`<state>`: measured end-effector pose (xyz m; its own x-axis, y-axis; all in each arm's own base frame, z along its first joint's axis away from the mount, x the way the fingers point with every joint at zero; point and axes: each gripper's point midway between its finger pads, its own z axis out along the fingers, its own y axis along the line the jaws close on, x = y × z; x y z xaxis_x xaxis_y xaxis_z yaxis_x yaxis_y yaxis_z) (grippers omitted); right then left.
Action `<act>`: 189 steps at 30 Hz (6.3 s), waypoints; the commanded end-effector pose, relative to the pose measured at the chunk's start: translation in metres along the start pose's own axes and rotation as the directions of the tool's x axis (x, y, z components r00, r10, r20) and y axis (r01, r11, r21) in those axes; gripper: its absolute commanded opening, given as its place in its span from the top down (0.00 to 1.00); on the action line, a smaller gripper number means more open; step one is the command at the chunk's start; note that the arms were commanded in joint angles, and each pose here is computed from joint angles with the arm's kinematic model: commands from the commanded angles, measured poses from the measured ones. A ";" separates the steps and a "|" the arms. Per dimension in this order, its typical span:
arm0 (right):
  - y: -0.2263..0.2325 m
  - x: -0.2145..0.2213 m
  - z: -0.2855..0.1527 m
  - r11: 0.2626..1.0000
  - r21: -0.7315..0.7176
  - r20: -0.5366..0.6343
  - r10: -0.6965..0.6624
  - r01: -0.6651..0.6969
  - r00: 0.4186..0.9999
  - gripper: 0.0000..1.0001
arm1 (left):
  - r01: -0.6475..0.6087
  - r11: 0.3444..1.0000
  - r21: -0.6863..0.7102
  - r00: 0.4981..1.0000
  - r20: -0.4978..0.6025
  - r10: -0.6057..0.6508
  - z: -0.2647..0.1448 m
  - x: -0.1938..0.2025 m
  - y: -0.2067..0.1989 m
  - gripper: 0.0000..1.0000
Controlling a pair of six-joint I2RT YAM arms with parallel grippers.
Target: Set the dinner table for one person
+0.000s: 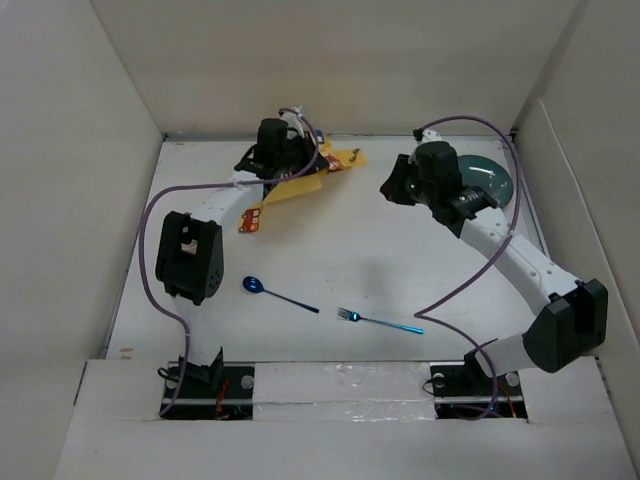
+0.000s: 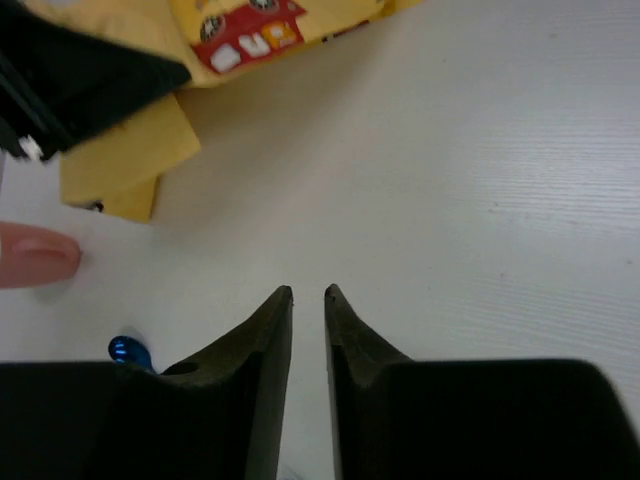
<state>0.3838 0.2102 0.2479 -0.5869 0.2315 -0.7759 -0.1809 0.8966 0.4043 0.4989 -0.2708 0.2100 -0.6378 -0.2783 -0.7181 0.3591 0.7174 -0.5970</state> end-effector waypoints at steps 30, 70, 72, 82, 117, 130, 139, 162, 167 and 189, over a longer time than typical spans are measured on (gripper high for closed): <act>-0.155 0.060 0.111 0.861 0.384 -0.048 0.379 -0.333 0.924 0.43 | -0.053 0.837 -0.545 0.953 -0.277 -0.121 -0.155 0.179 0.062 0.32; -0.144 0.021 0.165 0.885 0.159 -0.018 0.445 -0.437 0.895 0.96 | -0.115 0.822 -0.558 0.848 -0.486 -0.210 -0.132 0.281 0.078 0.96; -0.139 0.008 0.155 0.894 0.140 0.012 0.428 -0.425 0.904 0.98 | -0.125 0.821 -0.557 0.849 -0.488 -0.202 -0.131 0.278 0.078 1.00; -0.102 -0.029 0.098 0.951 0.117 0.089 0.276 -0.285 0.957 1.00 | -0.107 0.804 -0.584 0.951 -0.296 -0.089 -0.139 0.190 0.069 1.00; -0.116 0.058 0.000 0.938 0.296 0.059 0.169 -0.179 0.984 1.00 | -0.353 0.698 -0.624 0.839 -0.540 -0.059 -0.159 0.293 0.075 0.30; -0.122 0.039 -0.013 0.938 0.257 0.106 0.213 -0.234 0.971 1.00 | -0.324 0.744 -0.585 0.806 -0.583 -0.107 -0.154 0.323 0.078 0.88; -0.113 0.014 -0.028 0.948 0.251 0.108 0.175 -0.197 0.979 1.00 | -0.152 0.804 -0.575 0.954 -0.298 -0.033 -0.146 0.173 0.035 1.00; -0.019 -0.294 -0.059 0.992 0.084 0.582 0.030 -0.097 0.813 1.00 | 0.168 0.976 -0.137 0.877 0.474 -0.084 -0.179 -0.245 -0.018 1.00; -0.004 -0.312 -0.057 0.997 0.041 0.586 0.033 -0.070 0.809 1.00 | 0.160 0.987 -0.012 0.845 0.519 -0.130 -0.207 -0.265 -0.028 1.00; -0.127 0.121 0.042 0.954 0.205 -0.197 0.260 -0.219 0.945 1.00 | 0.299 0.758 -0.580 0.935 0.021 -0.354 -0.193 0.116 0.192 1.00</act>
<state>0.3516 0.1300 0.0607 -0.8058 0.3619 -0.4688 0.1696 0.8994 0.4029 0.3612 -0.0567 0.0755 -0.7336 -0.5630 -0.3806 -0.3403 0.7891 -0.5115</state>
